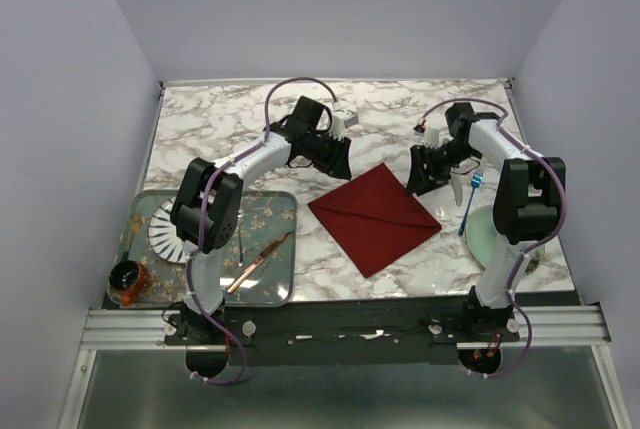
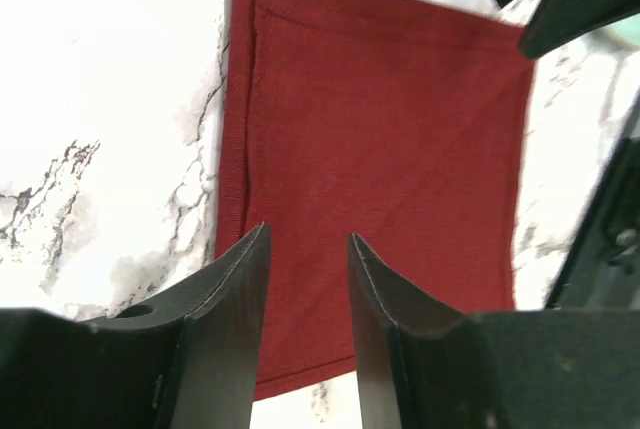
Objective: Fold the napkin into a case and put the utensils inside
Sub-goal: Smooth out the upper triangle-folded napkin at the center of the board, then move the upper triangle-folded napkin to the center of the board.
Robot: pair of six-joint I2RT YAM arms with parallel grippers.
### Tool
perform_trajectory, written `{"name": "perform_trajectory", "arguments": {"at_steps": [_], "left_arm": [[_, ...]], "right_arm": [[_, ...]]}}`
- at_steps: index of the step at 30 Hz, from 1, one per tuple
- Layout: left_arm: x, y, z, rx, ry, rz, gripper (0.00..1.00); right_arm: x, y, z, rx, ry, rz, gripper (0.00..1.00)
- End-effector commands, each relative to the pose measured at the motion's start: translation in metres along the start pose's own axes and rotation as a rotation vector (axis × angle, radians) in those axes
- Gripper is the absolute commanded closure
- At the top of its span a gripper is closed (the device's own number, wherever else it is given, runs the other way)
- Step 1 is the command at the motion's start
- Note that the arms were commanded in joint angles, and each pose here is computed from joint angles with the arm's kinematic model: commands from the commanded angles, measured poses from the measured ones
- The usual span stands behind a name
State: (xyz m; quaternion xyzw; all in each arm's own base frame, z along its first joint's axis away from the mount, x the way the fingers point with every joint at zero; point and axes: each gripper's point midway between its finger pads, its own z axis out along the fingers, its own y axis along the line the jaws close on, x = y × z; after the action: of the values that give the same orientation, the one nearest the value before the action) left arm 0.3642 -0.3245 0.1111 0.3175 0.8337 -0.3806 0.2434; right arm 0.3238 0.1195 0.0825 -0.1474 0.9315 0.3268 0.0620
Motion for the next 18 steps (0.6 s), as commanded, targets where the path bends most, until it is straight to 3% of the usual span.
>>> {"name": "perform_trajectory", "arguments": {"at_steps": [1,7,11,18], "left_arm": [[0.046,0.023,0.018,-0.115,0.202,0.083,0.55],[0.065,0.018,0.044,-0.119,0.291,0.084,0.62],[0.088,0.013,0.052,-0.134,0.37,0.052,0.74],[0.13,-0.014,0.041,-0.109,0.483,-0.024,0.86]], "right_arm": [[0.03,-0.022,0.005,0.107,0.099,0.036,0.43],[0.034,-0.047,0.013,0.19,0.152,0.056,0.45],[0.022,-0.065,0.012,0.256,0.164,0.031,0.48],[0.0,-0.071,0.015,0.251,0.162,0.004,0.49]]}}
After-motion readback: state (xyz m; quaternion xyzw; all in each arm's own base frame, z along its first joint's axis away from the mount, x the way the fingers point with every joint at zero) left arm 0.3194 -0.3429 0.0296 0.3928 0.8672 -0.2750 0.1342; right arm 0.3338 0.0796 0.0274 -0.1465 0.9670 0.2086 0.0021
